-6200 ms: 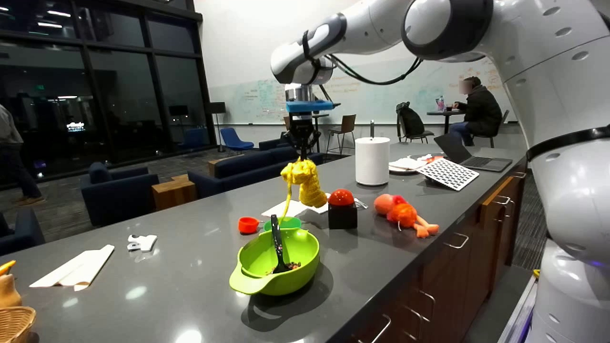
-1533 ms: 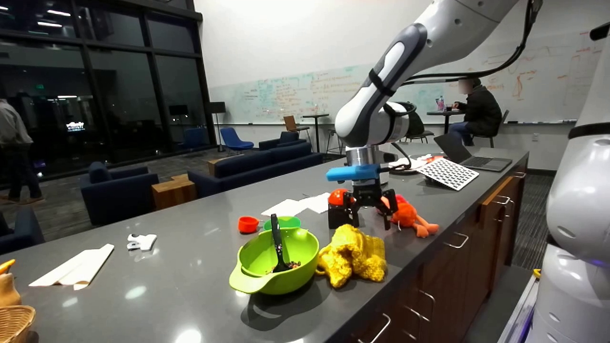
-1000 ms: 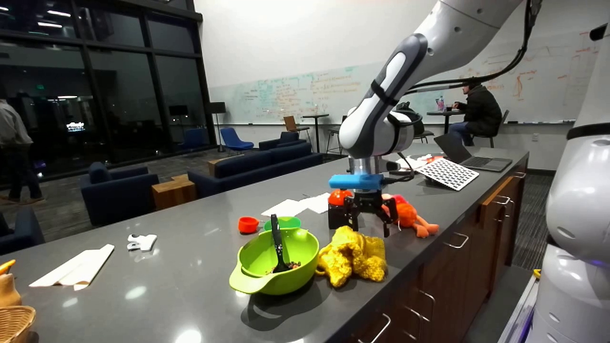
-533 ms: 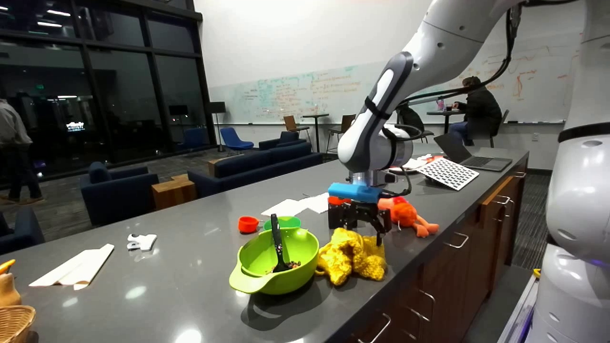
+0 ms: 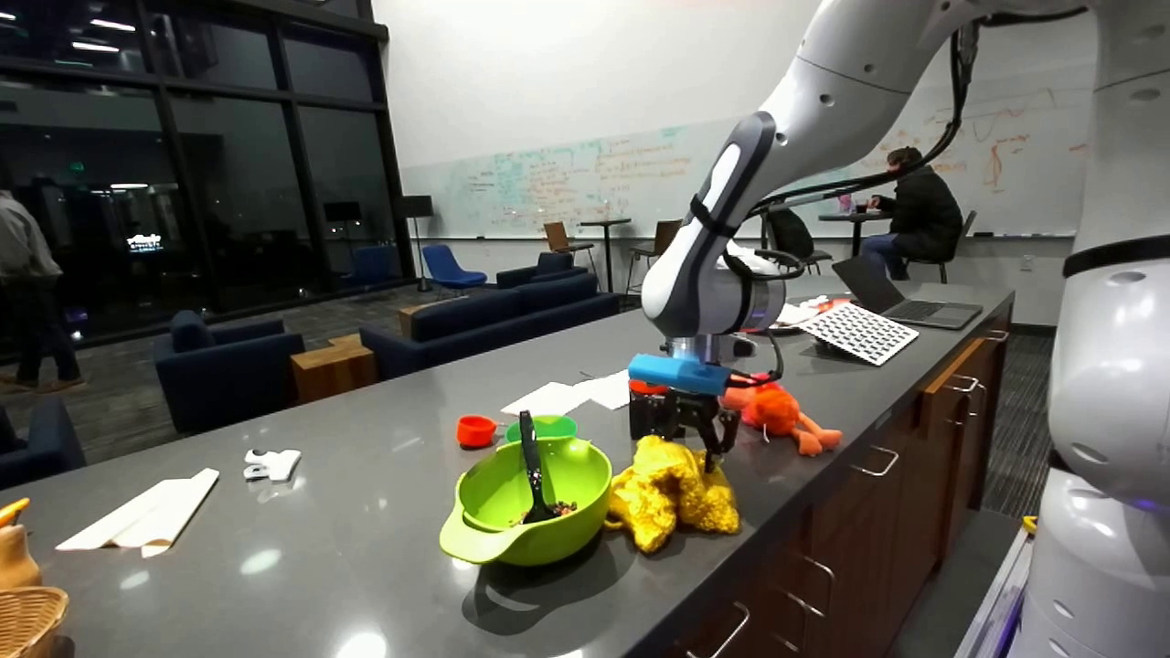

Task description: Place the orange knitted item to the right of the green bowl

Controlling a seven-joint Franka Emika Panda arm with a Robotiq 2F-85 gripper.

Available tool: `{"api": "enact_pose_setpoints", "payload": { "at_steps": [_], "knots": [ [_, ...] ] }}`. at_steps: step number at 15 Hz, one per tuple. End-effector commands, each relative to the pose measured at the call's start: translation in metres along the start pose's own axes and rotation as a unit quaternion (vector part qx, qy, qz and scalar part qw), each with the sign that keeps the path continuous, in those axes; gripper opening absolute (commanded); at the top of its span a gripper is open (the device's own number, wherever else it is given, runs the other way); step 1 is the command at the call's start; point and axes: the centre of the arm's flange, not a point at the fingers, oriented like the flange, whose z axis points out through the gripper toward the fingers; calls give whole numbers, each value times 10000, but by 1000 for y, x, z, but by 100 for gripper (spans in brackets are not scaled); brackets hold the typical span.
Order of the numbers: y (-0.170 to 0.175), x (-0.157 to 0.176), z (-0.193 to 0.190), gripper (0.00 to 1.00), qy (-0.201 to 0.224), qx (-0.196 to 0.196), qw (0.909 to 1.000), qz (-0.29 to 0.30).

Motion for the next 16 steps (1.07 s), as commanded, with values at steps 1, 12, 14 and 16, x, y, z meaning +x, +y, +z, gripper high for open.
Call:
{"api": "enact_pose_setpoints", "payload": {
  "at_steps": [1,12,14,16],
  "knots": [
    [-10,-3,-26,35,182,-155,9987,-446],
    [-36,-21,-156,1,535,-1820,9705,-1489],
    [-42,-24,-163,1,424,-1952,9662,-1629],
    [-48,-24,-164,1,332,-2042,9619,-1789]
  ]
}}
